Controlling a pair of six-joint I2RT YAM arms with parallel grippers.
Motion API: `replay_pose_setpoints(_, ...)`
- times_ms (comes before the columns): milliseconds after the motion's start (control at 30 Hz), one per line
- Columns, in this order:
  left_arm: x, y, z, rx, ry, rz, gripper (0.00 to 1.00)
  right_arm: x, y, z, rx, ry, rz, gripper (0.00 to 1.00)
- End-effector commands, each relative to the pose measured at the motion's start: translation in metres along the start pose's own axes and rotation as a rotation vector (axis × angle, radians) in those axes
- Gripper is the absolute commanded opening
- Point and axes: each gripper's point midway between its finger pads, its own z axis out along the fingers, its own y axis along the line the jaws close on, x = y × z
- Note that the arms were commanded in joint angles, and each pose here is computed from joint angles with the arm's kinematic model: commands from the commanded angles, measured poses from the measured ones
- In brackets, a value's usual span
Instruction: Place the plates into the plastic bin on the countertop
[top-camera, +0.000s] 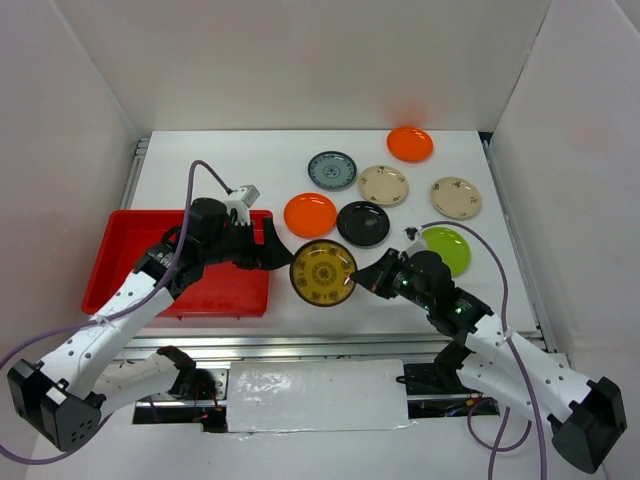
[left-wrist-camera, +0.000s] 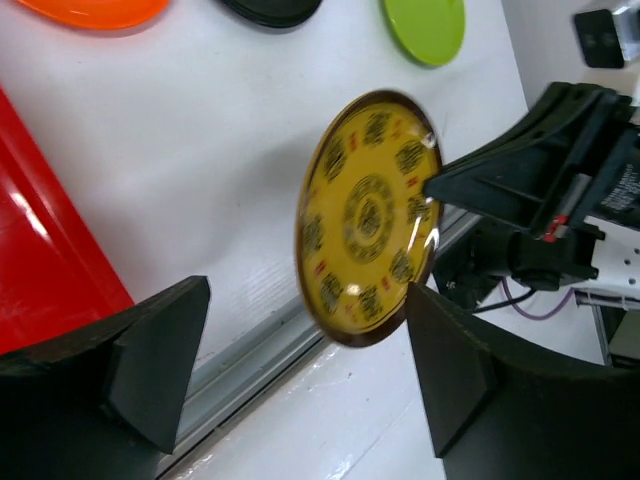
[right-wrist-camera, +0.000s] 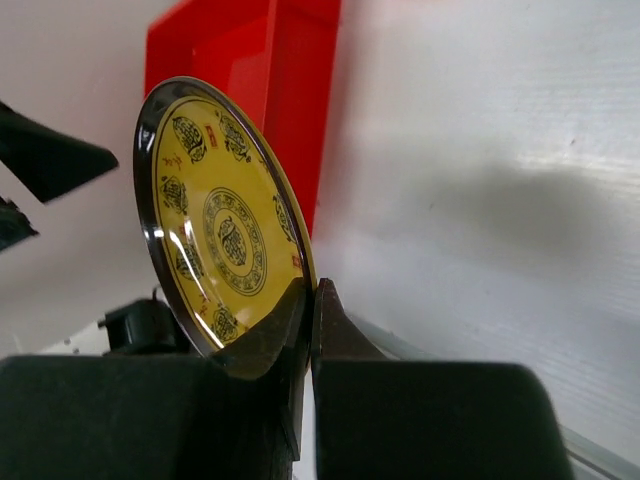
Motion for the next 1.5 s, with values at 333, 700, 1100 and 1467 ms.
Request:
replay_pose_setpoints(333,-0.001,0.004,0.020,-0.020,0.048,0.015,0.76,-0.016,0.071,-0.002,-0.201,-0.003,-0.068,0.00)
replay_pose_setpoints(700,-0.010,0.008,0.018,-0.084,0.005,-0.025,0.00,-0.025,0.083,0.018,-0.208,-0.011,-0.089,0.54)
replay_pose_setpoints(1100,-0.048,0.205,-0.073,-0.802,-0.385,-0.527,0.00,-0.065,-0.031,0.016,0.250,-0.232,0.034,1.00)
replay_pose_setpoints(1467,-0.002,0.289,-0.041,-0.842,-0.242,-0.709,0.00,-0.103,-0.108,0.007,0.397,-0.327,0.147,1.00)
